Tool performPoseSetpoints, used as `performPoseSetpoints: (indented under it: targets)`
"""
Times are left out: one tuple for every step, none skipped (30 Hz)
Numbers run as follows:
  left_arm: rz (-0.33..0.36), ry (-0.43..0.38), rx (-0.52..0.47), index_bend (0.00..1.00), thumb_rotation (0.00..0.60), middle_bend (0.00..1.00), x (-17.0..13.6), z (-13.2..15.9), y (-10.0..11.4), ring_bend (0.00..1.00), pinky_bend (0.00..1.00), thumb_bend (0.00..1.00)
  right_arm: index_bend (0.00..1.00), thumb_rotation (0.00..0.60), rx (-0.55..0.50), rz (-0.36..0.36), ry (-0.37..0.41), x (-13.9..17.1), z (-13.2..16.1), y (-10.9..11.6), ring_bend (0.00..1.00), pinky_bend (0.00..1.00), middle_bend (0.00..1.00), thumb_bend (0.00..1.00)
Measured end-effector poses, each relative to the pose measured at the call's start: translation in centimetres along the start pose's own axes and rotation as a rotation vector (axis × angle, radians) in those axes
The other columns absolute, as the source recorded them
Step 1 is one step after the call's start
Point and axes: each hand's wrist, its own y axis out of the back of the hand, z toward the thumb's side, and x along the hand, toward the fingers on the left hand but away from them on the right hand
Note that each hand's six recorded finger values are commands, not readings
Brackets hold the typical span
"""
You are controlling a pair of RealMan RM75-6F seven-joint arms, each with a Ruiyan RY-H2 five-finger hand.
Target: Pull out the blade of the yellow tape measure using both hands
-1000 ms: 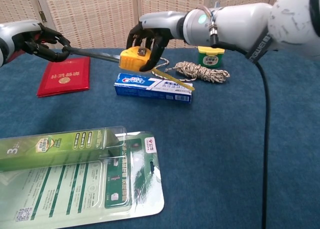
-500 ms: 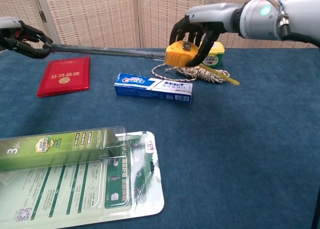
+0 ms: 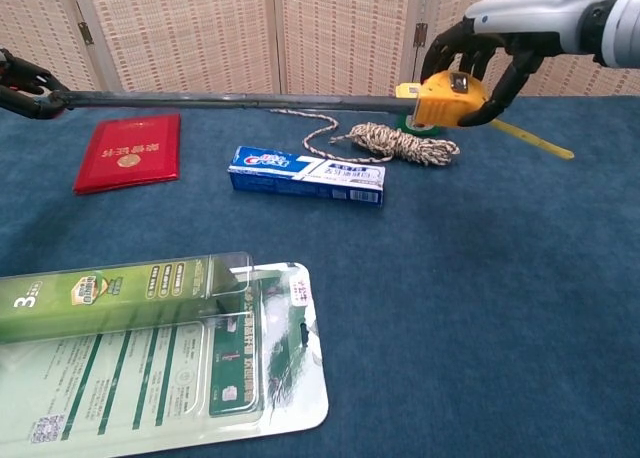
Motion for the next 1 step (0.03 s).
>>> performPoseSetpoints:
  targets:
    - [0.0, 0.002, -0.001, 0.7, 0.6, 0.18, 0.06, -0.14, 0.06, 0.0, 0.0, 0.57, 0.54, 0.6, 0.0, 0.001, -0.003, 0.25, -0.32, -0.07, 0.38, 0.3, 0.43, 0.3]
